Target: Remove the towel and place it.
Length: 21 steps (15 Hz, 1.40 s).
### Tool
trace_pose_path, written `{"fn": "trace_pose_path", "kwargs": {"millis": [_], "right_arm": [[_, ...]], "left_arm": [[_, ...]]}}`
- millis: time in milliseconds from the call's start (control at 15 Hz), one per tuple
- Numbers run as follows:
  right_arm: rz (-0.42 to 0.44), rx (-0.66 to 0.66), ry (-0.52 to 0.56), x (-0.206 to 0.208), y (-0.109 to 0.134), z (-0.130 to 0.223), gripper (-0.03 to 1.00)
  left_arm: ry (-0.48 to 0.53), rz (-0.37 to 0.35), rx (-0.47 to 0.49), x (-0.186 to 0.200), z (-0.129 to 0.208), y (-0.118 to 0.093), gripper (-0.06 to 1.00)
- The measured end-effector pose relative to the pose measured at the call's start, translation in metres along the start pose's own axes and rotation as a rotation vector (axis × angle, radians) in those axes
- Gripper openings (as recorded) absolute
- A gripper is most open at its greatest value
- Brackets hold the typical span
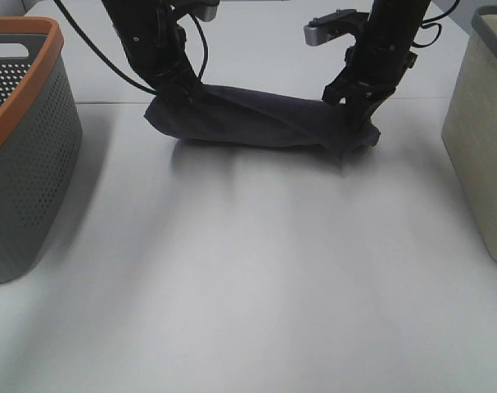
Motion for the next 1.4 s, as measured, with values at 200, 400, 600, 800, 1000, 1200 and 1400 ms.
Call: {"fn": "trace_pose_path", "kwargs": {"millis": [200,400,600,800,1000,1200,1400], "right_arm": [[-0.028,-0.134,0.098,-0.023,0.004,0.015,0.00],[-0.105,-0.160,0.178,-0.044,0.017,0.033,0.00],[-0.130,-0.157,0.207,-0.040,0.028,0.047,0.00],[-0.135,-0.159,0.213,-0.039,0.030,0.049,0.00],[-0.172,-0.175,0.241,-0.047,0.036,0.057,0.00],[-0.186,-0.210,0.255,-0.049,0.040,0.061,0.20],[-0.153,-0.306,0.223,-0.030,0.041,0.059,0.60]], "left_arm": [[0.162,0.117,0.015,-0.028,0.020,-0.013,0.00],[0.249,0.181,0.036,-0.047,0.040,-0.023,0.00],[0.330,0.234,0.044,-0.059,0.059,-0.039,0.00],[0.385,0.281,0.039,-0.063,0.072,-0.058,0.00],[0.401,0.290,0.026,-0.062,0.075,-0.067,0.00],[0.394,0.289,0.021,-0.058,0.074,-0.068,0.00],[0.394,0.289,0.021,-0.058,0.074,-0.068,0.02]]}}
Point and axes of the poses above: a point on each arm's last joint axis where the gripper is mounted, x pointing back along that axis away from the gripper, y along the wrist's bending axis when the last joint is at zero, z = x × y, the point moved 1 cm from there along -x, pointing out along that axis toward the gripper, and after that the axes turned 9 degrees about x, right-handed, at the moved point
